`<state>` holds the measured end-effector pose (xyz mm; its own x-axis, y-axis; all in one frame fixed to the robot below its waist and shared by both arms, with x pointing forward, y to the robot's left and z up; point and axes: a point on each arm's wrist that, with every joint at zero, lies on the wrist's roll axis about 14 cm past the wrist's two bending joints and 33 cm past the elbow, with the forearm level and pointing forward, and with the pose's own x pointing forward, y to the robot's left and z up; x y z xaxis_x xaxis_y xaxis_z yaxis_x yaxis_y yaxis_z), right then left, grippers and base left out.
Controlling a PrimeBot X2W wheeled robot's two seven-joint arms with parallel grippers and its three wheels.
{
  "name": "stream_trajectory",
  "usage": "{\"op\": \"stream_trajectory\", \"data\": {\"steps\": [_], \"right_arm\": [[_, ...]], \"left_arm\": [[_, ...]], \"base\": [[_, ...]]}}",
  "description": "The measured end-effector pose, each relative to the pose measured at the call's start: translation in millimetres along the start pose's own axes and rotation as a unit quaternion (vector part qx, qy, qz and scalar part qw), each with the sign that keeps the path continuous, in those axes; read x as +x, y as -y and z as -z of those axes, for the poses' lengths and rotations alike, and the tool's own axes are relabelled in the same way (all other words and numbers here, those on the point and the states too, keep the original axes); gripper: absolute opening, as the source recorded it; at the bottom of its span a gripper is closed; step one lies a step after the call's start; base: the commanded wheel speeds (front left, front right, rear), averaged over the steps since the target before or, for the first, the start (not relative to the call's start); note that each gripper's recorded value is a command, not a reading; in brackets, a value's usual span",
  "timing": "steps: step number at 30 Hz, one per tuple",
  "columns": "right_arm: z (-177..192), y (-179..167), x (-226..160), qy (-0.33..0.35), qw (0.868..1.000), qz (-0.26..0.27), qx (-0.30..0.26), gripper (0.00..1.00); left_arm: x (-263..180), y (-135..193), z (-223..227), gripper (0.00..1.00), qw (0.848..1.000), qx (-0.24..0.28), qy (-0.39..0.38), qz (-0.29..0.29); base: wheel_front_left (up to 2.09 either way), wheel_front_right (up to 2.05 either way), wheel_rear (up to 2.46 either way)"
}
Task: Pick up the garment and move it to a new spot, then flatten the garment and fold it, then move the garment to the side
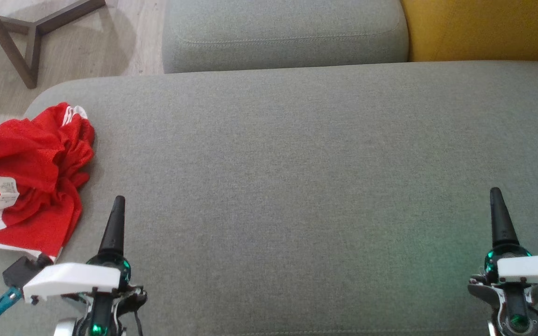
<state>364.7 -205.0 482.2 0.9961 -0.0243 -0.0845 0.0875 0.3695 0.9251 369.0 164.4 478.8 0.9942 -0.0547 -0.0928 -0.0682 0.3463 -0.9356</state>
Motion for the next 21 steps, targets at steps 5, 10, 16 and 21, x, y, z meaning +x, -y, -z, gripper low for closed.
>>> {"op": "stream_trajectory", "data": {"steps": [5, 10, 16, 21], "right_arm": [[0.8, -5.4, 0.3, -0.004, 0.999, -0.008, -0.039, 1.00], [0.5, -10.9, 0.6, -0.006, 0.997, -0.018, -0.079, 1.00], [1.4, -16.6, 0.7, -0.009, 0.992, -0.027, -0.126, 1.00], [1.6, -21.3, 0.5, -0.010, 0.986, -0.035, -0.165, 1.00]], "left_arm": [[1.2, 7.2, -0.6, 1.00, 0.999, 0.043, 0.003, 0.011], [5.1, 18.4, -0.8, 1.00, 0.996, 0.089, 0.006, 0.028], [5.9, 27.5, 3.1, 1.00, 0.989, 0.139, 0.005, 0.042], [6.0, 29.7, 4.5, 1.00, 0.983, 0.178, 0.006, 0.046]], "base": [[0.00, 0.00, 0.00], [0.00, 0.00, 0.00], [0.00, 0.00, 0.00], [0.00, 0.00, 0.00]]}}
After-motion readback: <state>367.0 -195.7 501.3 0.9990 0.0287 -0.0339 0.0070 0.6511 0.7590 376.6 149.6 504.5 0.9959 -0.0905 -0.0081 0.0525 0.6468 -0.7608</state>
